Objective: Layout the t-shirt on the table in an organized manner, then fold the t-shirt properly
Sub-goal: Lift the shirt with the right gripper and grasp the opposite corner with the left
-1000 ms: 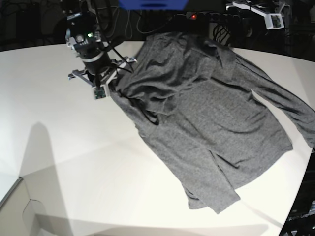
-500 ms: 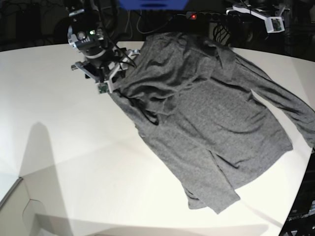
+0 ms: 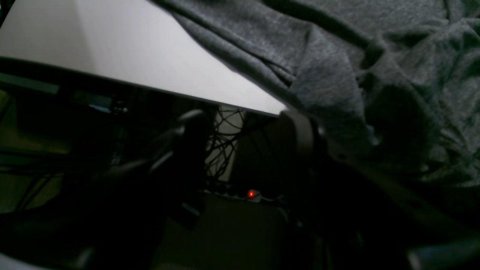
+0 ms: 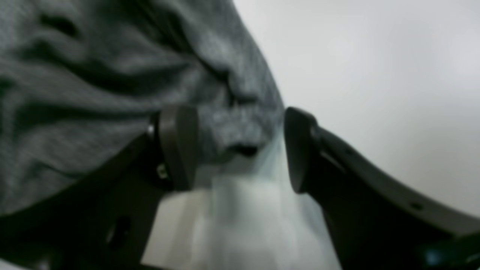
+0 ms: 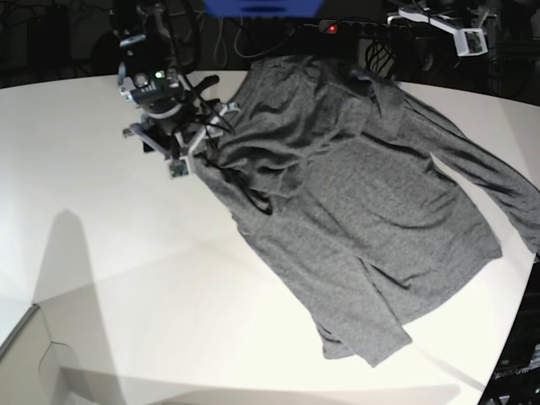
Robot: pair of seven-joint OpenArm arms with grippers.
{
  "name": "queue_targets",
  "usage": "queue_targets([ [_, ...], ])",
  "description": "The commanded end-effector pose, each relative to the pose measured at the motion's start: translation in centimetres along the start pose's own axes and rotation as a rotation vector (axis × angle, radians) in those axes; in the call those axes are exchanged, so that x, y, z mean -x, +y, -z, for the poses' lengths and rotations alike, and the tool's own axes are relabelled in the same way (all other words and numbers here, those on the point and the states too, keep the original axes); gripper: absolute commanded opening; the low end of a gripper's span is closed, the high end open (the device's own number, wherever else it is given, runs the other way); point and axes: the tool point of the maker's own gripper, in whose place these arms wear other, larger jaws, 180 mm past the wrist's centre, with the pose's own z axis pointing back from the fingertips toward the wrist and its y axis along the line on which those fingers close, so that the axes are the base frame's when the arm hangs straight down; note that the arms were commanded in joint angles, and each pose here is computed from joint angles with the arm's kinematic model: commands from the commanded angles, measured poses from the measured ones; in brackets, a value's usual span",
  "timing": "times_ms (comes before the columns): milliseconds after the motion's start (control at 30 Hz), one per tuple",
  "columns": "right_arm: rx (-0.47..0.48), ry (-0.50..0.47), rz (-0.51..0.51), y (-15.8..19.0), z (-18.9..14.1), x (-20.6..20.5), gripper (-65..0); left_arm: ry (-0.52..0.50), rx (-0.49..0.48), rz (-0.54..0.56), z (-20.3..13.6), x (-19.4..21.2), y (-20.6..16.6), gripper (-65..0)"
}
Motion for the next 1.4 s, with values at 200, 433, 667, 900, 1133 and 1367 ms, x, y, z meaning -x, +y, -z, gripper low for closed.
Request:
queue_targets([
  [200, 0.000, 0.014, -0.001, -0.1, 0.9, 0.4, -34.8, -0.021, 0.000, 0.005, -0.4, -0.6, 0.1, -34.7],
  [433, 0.005, 0.002, -0.005, -0.3, 0.9, -0.1, -63.2, -0.022, 0.000, 0.005, -0.4, -0.6, 0.1, -34.7],
  [667, 0.128, -0.157, 0.055, -5.7, -0.4, -6.6, -65.0, -0.041, 0.007, 0.008, -0.4, -1.4, -0.1, -34.7],
  [900, 0.267, -0.257, 0.089, -12.5, -1.0, -11.7, -65.0, -0.095, 0.013, 0.006, 0.6, -2.9, -0.3, -34.7],
  [1133, 0.362, -0.256, 0.138, -18.0, 0.0, -14.0, -65.0, -0.196, 0.017, -0.016, 2.4, -5.9, -0.9, -34.3],
  [1367, 0.469, -0.281, 0.257, -25.4, -0.5, -17.3, -65.0, -0.304, 0.028, -0.026, 4.1, -9.5, -1.5, -34.3],
])
